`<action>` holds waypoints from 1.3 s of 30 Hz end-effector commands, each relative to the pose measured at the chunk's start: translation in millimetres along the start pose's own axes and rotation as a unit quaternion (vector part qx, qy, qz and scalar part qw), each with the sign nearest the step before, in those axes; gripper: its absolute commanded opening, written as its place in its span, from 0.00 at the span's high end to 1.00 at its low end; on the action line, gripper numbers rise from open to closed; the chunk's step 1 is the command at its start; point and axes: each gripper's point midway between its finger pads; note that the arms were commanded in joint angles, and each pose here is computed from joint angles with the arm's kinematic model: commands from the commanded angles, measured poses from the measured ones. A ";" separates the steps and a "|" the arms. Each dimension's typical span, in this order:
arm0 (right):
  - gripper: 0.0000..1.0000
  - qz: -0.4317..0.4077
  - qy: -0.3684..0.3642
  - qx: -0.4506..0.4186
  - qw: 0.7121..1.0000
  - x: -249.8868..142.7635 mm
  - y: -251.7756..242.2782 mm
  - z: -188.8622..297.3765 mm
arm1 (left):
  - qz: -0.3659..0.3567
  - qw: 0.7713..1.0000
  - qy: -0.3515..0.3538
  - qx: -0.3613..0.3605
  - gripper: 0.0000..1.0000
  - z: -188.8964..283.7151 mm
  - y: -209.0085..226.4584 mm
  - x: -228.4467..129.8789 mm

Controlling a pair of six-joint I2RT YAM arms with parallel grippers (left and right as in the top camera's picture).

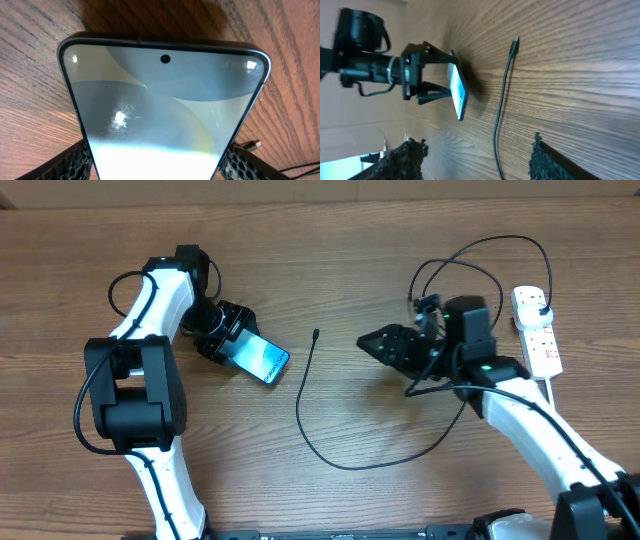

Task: Plug charger to phone and switch on socket
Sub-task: 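Move the right gripper to the black cable's USB-C end and grasp it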

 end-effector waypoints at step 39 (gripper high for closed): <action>0.55 -0.056 0.020 -0.070 0.996 25.4 9.5 -83.5 | 0.019 0.977 0.159 -0.138 0.57 27.3 -38.1 -36.7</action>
Point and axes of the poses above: each gripper's point midway between its finger pads, its own z axis back along the fingers, its own y axis along the line the jaws close on, x = y × z, and after that the axes turned 3 degrees about -z, right-handed
